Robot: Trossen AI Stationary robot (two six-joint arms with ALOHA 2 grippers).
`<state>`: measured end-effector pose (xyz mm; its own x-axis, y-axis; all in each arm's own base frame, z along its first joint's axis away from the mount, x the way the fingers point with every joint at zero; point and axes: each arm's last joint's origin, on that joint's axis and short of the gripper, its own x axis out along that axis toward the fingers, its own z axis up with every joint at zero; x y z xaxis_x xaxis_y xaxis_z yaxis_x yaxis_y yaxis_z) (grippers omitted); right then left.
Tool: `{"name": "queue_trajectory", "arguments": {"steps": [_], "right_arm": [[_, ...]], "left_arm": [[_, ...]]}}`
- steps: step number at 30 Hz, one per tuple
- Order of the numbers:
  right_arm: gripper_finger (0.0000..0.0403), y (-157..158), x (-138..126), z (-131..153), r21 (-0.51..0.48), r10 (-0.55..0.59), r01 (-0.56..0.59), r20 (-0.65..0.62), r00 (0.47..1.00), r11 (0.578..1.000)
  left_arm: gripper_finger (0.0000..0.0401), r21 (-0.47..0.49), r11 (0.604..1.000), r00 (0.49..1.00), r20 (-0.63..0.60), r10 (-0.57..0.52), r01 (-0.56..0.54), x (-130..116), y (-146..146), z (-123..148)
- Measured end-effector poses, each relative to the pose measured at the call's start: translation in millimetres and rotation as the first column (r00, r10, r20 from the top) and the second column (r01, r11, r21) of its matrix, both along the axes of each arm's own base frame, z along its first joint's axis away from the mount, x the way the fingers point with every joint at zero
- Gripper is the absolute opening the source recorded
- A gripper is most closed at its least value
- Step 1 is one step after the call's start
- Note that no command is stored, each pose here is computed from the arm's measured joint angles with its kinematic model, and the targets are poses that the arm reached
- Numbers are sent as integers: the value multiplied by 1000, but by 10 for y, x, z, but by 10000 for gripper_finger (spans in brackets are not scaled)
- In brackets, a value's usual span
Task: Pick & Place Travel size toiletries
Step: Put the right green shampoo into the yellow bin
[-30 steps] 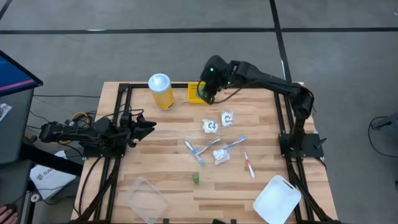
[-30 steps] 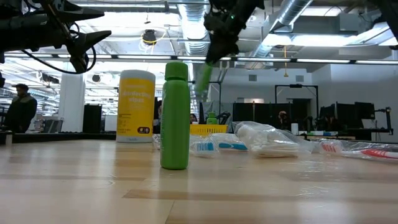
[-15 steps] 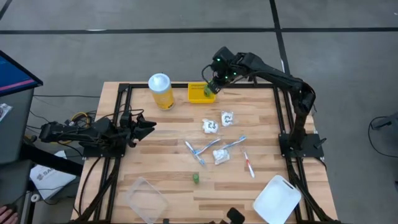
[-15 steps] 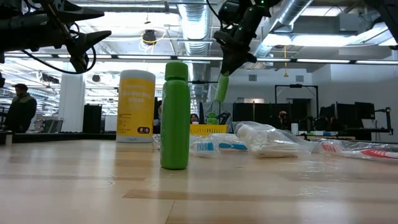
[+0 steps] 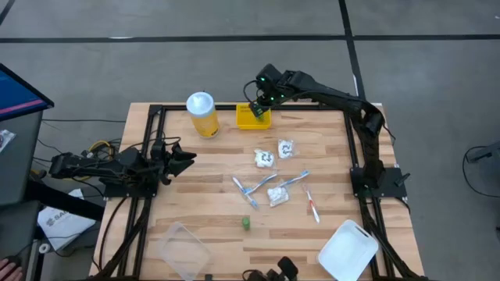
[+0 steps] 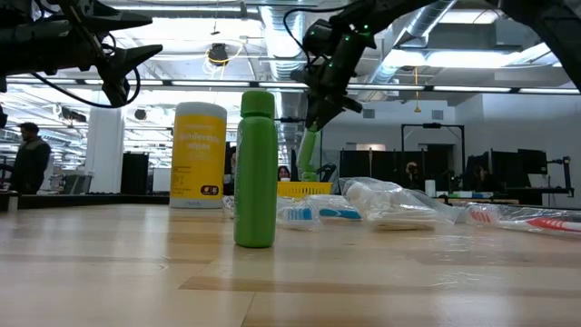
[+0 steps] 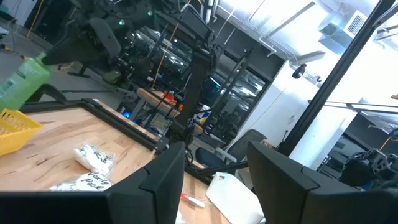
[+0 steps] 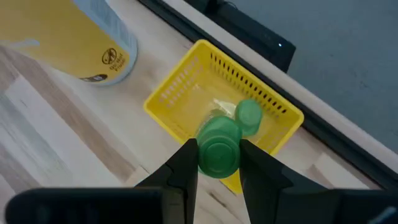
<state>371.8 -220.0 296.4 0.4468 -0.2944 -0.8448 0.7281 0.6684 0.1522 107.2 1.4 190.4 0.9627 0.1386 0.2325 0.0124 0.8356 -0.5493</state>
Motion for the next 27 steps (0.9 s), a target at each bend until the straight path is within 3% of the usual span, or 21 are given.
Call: {"name": "queue_trajectory", "arguments": {"steps": [6, 10, 13, 17, 19, 21, 27], "right_arm": [[86, 51, 74, 18, -42, 62, -61, 23, 998, 997], [86, 92, 232, 7, -177, 218, -210, 31, 975, 962], [86, 90, 295, 19, -231, 259, -241, 49, 965, 942], [86, 6, 292, -176, -192, 266, -264, -17, 964, 945], [86, -45, 363, -244, -219, 283, -282, -27, 959, 934], [86, -60, 336, -311, -175, 292, -302, -82, 953, 937], [86, -108, 533, -522, -153, 348, -367, -139, 927, 917]], "left_arm": [[172, 0, 1000, 1000, 0, 0, 0, 0, 0, 0], [172, 0, 1000, 1000, 1, 0, 0, 0, 0, 2], [172, 0, 1000, 1000, 1, 0, 0, 0, 0, 1], [172, 0, 1000, 1000, 4, -1, 1, -1, 0, 4], [172, 0, 1000, 1000, 7, -1, 1, -2, 0, 7], [172, -1, 1000, 1000, 7, 0, 0, -2, 0, 7], [172, 1, 1000, 1000, 4, -6, 6, 3, -2, 4]]}}
